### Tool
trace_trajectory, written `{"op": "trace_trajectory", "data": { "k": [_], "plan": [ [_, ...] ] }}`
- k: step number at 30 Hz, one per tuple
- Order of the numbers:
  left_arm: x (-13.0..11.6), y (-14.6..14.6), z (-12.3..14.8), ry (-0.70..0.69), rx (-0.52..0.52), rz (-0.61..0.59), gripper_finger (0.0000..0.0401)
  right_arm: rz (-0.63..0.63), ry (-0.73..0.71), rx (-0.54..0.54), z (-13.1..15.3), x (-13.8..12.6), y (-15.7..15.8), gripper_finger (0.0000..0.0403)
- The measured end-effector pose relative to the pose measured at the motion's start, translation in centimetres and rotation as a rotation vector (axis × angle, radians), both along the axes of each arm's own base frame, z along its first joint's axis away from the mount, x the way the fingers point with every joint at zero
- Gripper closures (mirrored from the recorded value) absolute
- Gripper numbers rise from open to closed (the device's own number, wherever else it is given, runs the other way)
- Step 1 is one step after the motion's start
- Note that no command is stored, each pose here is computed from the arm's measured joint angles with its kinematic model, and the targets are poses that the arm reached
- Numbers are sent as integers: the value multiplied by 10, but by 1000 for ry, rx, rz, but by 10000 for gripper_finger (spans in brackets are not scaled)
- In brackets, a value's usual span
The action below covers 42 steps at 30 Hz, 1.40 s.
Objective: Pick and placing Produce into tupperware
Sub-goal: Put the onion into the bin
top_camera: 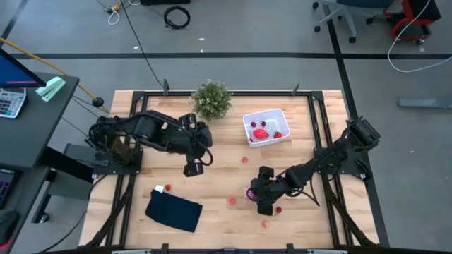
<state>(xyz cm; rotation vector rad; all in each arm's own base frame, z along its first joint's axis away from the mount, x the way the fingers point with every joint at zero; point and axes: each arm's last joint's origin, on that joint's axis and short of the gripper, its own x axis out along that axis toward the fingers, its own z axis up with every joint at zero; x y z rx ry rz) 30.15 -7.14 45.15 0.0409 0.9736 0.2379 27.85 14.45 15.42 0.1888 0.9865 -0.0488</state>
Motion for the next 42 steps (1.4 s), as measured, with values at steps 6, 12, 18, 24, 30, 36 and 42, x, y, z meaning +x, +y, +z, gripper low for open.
{"op": "trace_trajectory", "data": {
  "k": [6,12,18,24,30,36,42],
  "plan": [
    [0,0,0,-1,8,2,337,1,10,-6,-8,2,1,114],
    [0,0,0,1,10,-2,344,3,36,-18,-22,6,3,114],
    [0,0,0,1,10,-1,345,3,57,-29,-28,5,3,114],
    [0,0,0,1,10,-1,348,2,56,-29,-28,5,3,117],
    [0,0,0,1,10,-1,348,2,54,-29,-28,6,3,137],
    [0,0,0,1,10,-1,350,-11,52,-19,-25,5,3,143],
    [0,0,0,1,10,-1,351,9,-2,1,5,-2,-2,143]
  ]
}}
